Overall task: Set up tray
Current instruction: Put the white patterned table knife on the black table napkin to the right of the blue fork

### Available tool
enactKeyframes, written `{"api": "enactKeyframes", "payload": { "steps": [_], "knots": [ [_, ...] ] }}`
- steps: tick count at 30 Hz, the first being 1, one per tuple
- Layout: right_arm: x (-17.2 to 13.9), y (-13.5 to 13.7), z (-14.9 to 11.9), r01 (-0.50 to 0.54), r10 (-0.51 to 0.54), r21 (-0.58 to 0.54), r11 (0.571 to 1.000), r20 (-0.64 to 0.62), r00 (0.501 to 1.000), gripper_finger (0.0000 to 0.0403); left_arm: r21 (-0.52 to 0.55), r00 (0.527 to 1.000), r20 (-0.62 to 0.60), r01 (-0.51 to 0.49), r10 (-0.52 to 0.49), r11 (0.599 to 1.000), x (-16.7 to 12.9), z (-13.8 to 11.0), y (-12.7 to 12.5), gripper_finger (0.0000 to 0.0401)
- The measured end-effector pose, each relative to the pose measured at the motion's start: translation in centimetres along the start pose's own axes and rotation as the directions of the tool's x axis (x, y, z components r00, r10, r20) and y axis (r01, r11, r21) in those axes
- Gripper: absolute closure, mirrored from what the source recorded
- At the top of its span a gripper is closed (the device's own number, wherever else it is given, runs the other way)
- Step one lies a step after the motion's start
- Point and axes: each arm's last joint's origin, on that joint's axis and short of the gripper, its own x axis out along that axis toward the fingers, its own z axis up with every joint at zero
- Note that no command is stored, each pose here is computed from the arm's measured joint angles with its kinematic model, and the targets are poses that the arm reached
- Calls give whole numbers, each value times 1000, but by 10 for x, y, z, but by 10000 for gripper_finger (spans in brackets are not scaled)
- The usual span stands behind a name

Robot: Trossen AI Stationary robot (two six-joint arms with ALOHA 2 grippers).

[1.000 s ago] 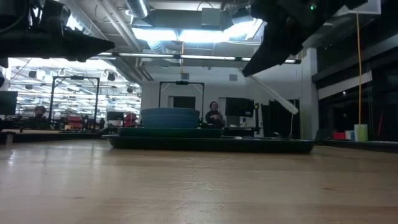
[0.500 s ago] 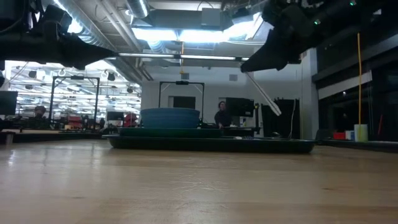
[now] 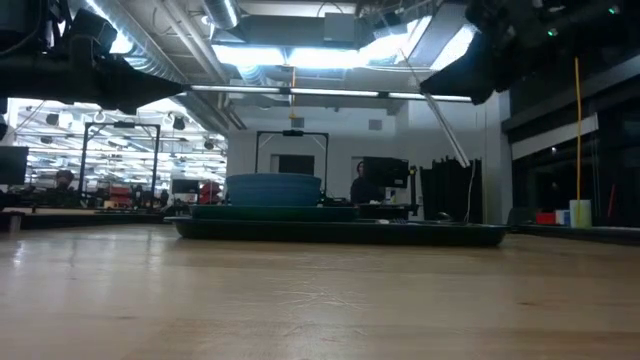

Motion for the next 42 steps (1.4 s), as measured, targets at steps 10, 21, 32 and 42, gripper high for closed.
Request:
{"api": "enactKeyframes", "payload": {
  "steps": [10,21,32,42],
  "knots": [
    [-8,-7,-7,130,-130,-9,991,54,990,384,2,1000,0,0,0,1000,0,0,0,395],
    [-5,-22,-7,221,-224,53,974,48,973,384,1,1000,-2,-1,1,1000,0,0,0,393],
    [-3,-47,0,402,-413,226,887,1,911,384,2,1000,-5,-15,15,1000,0,0,0,400],
    [-8,-52,33,547,-500,302,780,-224,837,385,3,994,-10,-106,106,994,0,0,3,393]
  ]
}}
